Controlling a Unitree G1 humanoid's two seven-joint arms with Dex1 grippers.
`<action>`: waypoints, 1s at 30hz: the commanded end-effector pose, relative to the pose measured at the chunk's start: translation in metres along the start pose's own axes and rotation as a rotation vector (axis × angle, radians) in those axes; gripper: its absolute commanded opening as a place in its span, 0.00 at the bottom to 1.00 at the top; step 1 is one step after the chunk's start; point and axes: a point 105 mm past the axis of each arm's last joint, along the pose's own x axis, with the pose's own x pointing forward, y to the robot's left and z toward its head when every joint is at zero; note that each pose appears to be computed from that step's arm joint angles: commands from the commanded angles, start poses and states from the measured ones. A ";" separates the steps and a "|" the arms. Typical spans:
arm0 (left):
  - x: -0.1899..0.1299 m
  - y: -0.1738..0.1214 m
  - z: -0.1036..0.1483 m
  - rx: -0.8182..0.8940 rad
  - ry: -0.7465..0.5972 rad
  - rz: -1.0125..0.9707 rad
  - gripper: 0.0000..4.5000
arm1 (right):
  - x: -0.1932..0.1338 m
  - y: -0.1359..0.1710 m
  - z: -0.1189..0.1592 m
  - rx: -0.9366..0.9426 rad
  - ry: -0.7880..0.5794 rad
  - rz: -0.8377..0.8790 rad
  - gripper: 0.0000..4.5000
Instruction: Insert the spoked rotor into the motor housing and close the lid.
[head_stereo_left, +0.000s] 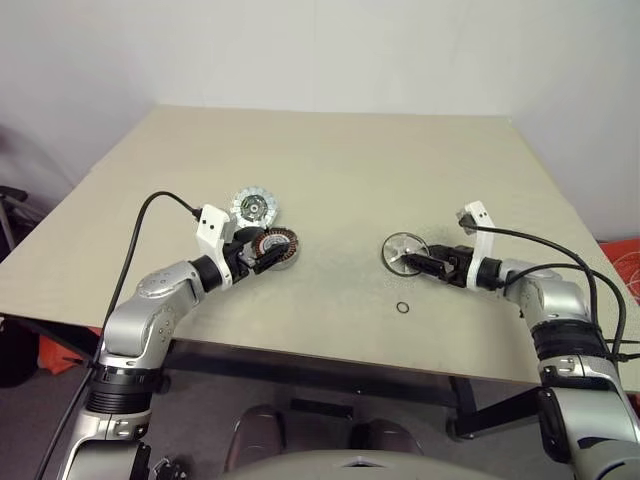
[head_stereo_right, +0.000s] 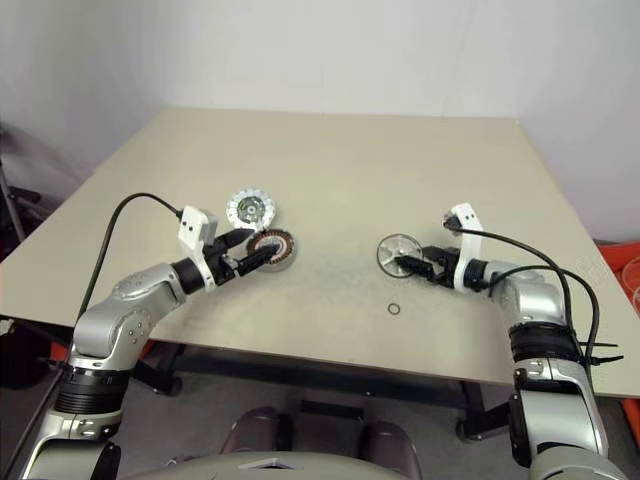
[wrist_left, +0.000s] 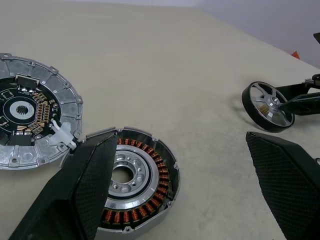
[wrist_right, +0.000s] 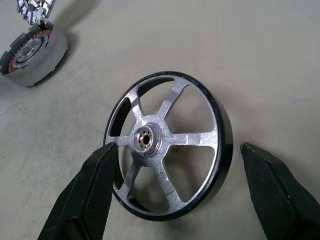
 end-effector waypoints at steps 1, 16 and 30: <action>-0.003 0.000 0.013 0.048 -0.035 0.003 0.97 | 0.000 0.006 0.010 -0.002 -0.034 0.020 0.98; -0.002 0.002 0.010 0.069 -0.023 0.009 0.98 | 0.001 0.016 0.014 0.028 -0.047 0.043 0.27; -0.002 0.002 0.010 0.081 -0.020 0.015 0.98 | 0.013 0.030 0.029 0.073 -0.086 0.083 0.09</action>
